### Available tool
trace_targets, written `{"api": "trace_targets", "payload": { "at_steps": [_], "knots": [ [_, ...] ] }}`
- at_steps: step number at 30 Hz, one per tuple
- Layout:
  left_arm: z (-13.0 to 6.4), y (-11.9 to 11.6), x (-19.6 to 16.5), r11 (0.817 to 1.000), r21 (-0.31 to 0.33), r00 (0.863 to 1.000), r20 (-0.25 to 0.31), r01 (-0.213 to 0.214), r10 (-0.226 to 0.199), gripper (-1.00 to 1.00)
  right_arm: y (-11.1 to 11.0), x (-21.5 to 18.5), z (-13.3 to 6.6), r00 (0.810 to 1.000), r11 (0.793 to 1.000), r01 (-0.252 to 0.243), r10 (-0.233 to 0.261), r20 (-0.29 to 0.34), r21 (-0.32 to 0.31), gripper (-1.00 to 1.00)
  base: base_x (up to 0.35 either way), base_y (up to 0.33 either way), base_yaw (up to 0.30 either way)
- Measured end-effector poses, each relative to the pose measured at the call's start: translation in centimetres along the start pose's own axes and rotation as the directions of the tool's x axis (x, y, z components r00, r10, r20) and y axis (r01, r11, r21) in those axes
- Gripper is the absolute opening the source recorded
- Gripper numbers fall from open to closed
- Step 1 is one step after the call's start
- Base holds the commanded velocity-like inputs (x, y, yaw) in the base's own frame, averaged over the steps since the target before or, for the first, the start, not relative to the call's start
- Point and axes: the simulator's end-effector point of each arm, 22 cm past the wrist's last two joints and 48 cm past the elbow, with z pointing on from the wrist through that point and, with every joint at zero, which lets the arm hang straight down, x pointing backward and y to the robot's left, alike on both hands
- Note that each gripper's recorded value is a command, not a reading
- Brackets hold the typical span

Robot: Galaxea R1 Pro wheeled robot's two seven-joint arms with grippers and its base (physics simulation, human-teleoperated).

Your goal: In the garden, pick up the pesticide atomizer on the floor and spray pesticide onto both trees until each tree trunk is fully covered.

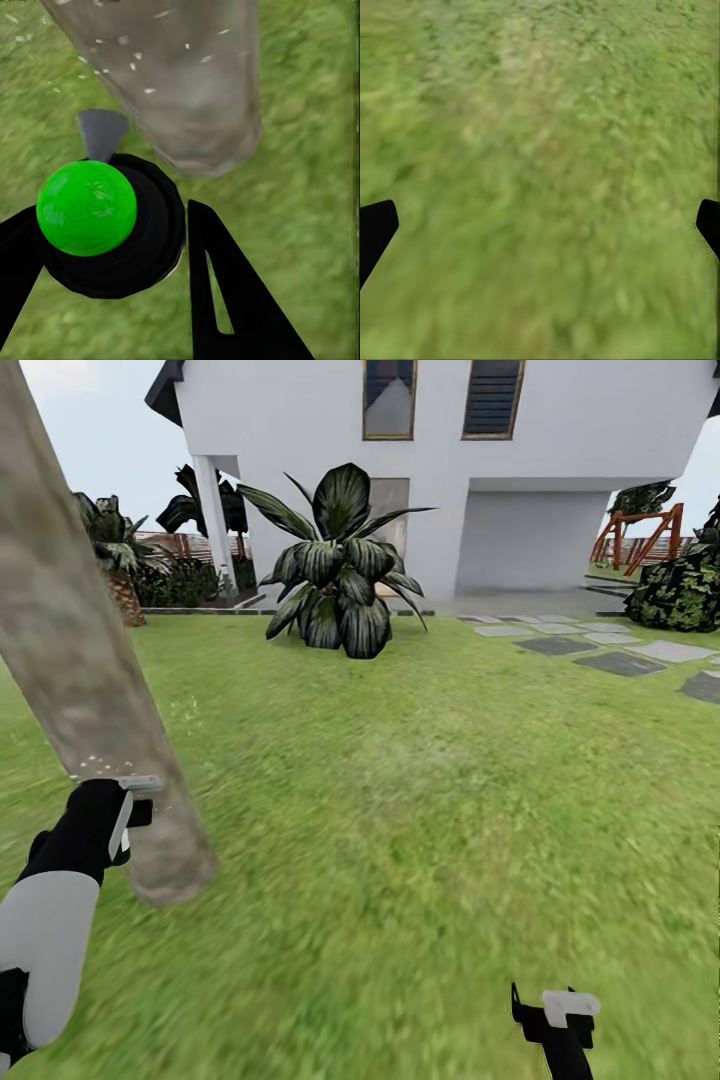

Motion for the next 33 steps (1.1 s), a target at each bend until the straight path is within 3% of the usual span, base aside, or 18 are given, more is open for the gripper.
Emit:
{"api": "trace_targets", "payload": {
  "at_steps": [12,23,27,33],
  "knots": [
    [0.0,0.1,0.0,1.000,-0.001,1.000,0.000,0.000,0.000,-1.00,0.0,0.0,0.0,1.000,1.000,0.000,0.000,0.000,0.000,1.00,0.139,-0.248,0.003],
    [0.0,0.1,0.1,1.000,-0.004,1.000,-0.002,0.001,-0.001,-1.00,0.0,0.0,0.0,1.000,1.000,0.000,0.000,0.000,0.000,1.00,0.147,-0.249,0.259],
    [0.7,-0.3,1.8,1.000,0.003,1.000,-0.031,-0.006,0.006,-1.00,0.0,0.0,0.0,1.000,1.000,0.000,0.000,0.000,-0.001,1.00,0.089,-0.266,0.226],
    [1.1,-0.4,3.1,1.000,0.007,0.999,-0.049,-0.011,0.011,-1.00,0.0,0.0,0.0,1.000,1.000,0.000,0.000,0.000,0.000,1.00,0.085,-0.267,0.042]
  ]
}}
